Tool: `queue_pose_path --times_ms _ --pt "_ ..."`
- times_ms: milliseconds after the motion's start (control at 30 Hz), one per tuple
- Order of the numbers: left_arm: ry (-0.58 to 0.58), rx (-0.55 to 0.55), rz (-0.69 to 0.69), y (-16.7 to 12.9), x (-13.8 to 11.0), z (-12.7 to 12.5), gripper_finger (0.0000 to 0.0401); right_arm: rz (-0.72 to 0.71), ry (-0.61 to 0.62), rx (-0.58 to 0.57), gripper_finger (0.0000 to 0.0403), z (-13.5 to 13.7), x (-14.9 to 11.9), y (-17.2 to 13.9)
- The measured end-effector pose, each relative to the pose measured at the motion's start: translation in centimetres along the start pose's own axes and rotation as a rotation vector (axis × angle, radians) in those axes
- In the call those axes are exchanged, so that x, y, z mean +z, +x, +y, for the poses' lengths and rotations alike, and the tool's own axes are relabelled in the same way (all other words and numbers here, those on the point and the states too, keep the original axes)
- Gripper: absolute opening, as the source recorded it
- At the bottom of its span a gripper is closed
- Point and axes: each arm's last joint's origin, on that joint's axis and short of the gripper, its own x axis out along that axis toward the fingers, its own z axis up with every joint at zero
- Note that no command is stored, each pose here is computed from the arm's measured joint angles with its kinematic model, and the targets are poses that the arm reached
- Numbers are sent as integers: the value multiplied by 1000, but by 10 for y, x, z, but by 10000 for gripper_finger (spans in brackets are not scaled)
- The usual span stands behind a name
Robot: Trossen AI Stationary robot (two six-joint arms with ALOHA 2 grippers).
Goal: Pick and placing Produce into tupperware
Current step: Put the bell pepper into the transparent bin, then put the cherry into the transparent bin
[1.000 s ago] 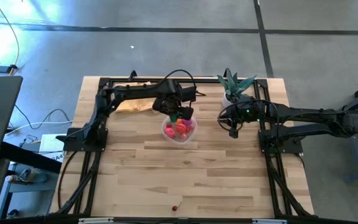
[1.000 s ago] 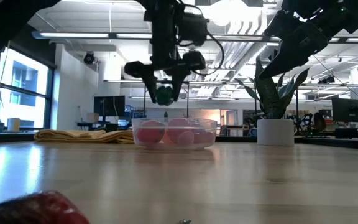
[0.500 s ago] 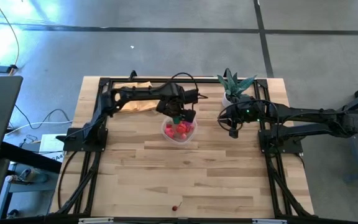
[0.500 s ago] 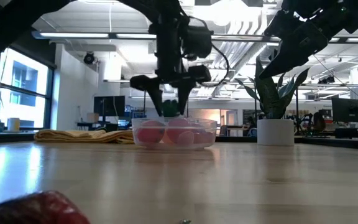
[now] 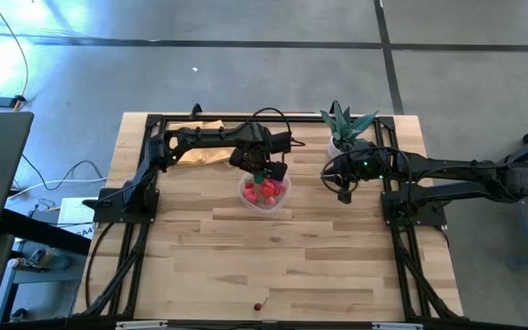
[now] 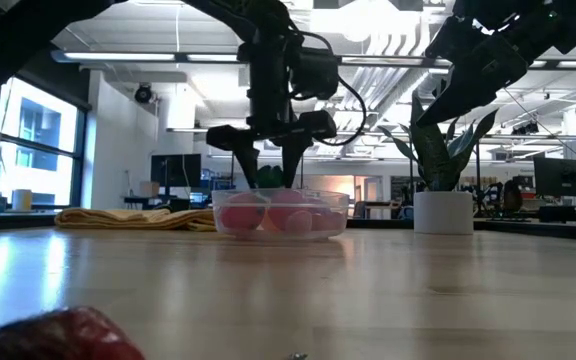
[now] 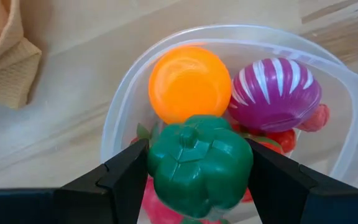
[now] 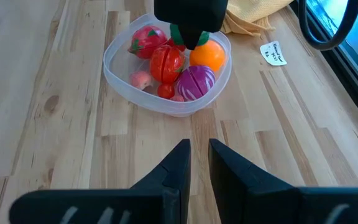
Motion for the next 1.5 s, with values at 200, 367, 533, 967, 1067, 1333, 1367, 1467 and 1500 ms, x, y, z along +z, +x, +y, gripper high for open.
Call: queue_pose_path --times_ms 200,367,533,967,1067,1333,1367,1467,1500 --pt "10 8 -3 0 0 0 230 0 0 0 46 0 0 0" --pt "40 9 -2 0 0 0 230 0 0 1 46 0 0 0" --pt "95 8 -2 0 0 0 230 0 0 0 46 0 0 0" --pt "129 12 -7 0 4 4 344 0 0 0 46 0 0 0" --pt "131 11 -4 0 4 4 377 0 0 0 46 0 0 0" --pt "160 -8 67 -38 -4 8 384 0 0 0 46 0 0 0" --pt "164 -19 83 -44 -7 6 378 1 0 0 46 0 0 0" --pt "168 -20 170 -63 -22 2 359 0 0 0 46 0 0 0" --pt "161 -20 189 -68 -29 -1 353 1 0 0 46 0 0 0"
